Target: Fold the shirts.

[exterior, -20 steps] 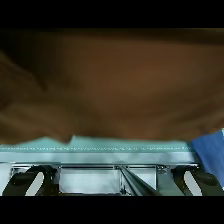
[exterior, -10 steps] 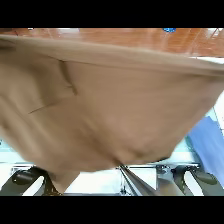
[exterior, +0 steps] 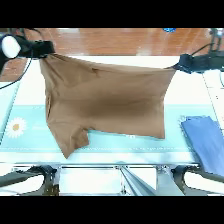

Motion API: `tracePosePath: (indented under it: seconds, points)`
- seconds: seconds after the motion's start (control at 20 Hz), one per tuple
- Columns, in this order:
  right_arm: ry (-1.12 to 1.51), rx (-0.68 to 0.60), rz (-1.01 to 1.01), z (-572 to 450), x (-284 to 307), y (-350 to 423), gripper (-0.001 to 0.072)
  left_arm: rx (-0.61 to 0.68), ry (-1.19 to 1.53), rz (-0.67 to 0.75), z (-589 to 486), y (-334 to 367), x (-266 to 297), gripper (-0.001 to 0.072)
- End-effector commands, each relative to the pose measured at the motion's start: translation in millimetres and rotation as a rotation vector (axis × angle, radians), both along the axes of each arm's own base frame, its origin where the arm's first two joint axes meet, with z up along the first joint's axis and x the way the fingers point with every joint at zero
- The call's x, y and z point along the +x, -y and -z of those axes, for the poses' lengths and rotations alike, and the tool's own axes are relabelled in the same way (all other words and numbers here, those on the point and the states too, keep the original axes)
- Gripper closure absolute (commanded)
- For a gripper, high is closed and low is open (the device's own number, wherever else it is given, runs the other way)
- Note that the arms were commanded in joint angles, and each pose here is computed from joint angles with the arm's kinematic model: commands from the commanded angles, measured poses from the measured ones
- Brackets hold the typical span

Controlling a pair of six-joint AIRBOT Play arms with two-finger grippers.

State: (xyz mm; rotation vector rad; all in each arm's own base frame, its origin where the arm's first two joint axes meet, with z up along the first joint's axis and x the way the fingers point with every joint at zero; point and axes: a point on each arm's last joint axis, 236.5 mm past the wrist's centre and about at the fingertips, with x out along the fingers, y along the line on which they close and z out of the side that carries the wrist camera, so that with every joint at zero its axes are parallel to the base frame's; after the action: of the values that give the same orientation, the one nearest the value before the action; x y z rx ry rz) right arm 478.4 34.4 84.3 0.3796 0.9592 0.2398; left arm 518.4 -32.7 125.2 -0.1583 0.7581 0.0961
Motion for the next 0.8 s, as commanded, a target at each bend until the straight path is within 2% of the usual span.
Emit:
tracePosePath:
  seconds: [0.0,0.2,0.4,0.5,0.65,0.75]
  points:
    - [-0.032,0.024,0.026,49.9,61.8,6.2,0.0689,-0.173,-0.052,-0.064,53.7,-2.3,56.9,0.0683]
    - [-0.080,0.084,0.046,72.3,79.6,1.7,0.0689,-0.254,-0.193,-0.026,93.4,5.9,66.2,0.0682]
    - [-0.177,0.080,-0.042,75.6,48.8,0.5,0.0689,-0.239,-0.339,0.055,111.7,-4.2,37.3,0.0683]
    - [-0.248,0.084,-0.080,76.6,27.4,4.2,0.0689,-0.286,-0.435,0.068,119.4,-11.1,15.7,0.0683]
    - [-0.357,0.043,-0.120,97.6,0.6,5.8,0.0689,-0.263,-0.572,0.185,140.9,-9.0,-14.5,0.0683]
    - [-0.415,0.054,-0.131,117.1,-14.4,-2.1,0.0689,-0.274,-0.646,0.190,161.5,-4.5,-29.3,0.0683]
